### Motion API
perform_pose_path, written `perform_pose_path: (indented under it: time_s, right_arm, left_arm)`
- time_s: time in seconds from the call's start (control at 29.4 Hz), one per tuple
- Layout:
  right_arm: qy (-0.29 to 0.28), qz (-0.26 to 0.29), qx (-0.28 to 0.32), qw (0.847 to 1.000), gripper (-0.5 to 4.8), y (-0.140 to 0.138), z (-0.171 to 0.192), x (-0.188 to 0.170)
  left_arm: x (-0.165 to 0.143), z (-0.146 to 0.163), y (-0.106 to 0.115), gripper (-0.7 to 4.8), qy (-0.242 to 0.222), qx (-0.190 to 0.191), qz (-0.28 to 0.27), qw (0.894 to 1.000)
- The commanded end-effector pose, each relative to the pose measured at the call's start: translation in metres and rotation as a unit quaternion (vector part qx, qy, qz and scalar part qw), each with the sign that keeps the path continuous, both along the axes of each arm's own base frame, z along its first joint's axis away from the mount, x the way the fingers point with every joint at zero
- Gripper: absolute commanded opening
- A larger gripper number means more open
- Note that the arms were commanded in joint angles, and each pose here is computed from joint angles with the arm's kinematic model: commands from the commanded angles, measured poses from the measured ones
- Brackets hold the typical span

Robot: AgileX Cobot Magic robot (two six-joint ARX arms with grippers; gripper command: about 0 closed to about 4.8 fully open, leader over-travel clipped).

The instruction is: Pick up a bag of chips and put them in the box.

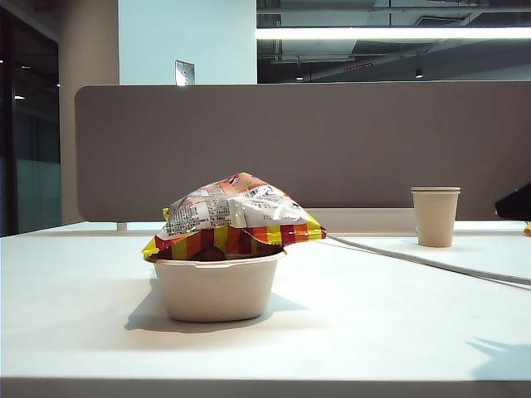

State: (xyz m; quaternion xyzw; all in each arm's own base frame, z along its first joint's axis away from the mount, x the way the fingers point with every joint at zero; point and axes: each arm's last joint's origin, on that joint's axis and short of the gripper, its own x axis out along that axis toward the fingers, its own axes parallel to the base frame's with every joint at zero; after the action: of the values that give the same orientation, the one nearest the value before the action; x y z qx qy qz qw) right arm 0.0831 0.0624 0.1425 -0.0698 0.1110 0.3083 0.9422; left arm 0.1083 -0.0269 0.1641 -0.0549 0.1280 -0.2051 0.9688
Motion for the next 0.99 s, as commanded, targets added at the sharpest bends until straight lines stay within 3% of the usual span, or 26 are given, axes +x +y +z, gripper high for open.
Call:
perform_pose_path:
  time_s: [0.03,0.31,0.99]
  right_arm:
    - [0.000,-0.002,0.003,1.000,0.48,0.000,0.000,0.000]
    - [0.009,-0.005,0.013,1.000,0.48,0.000,0.000,0.000]
    - [0.011,0.007,0.015,1.000,0.50,0.001,0.000,0.000]
  left_arm:
    - [0.000,-0.003,0.000,0.52,0.008,0.003,0.008,1.000]
    - [-0.001,-0.019,0.002,0.52,0.032,0.009,0.027,0.999]
    - [-0.001,-0.026,0.003,0.52,0.043,0.015,0.057,0.997]
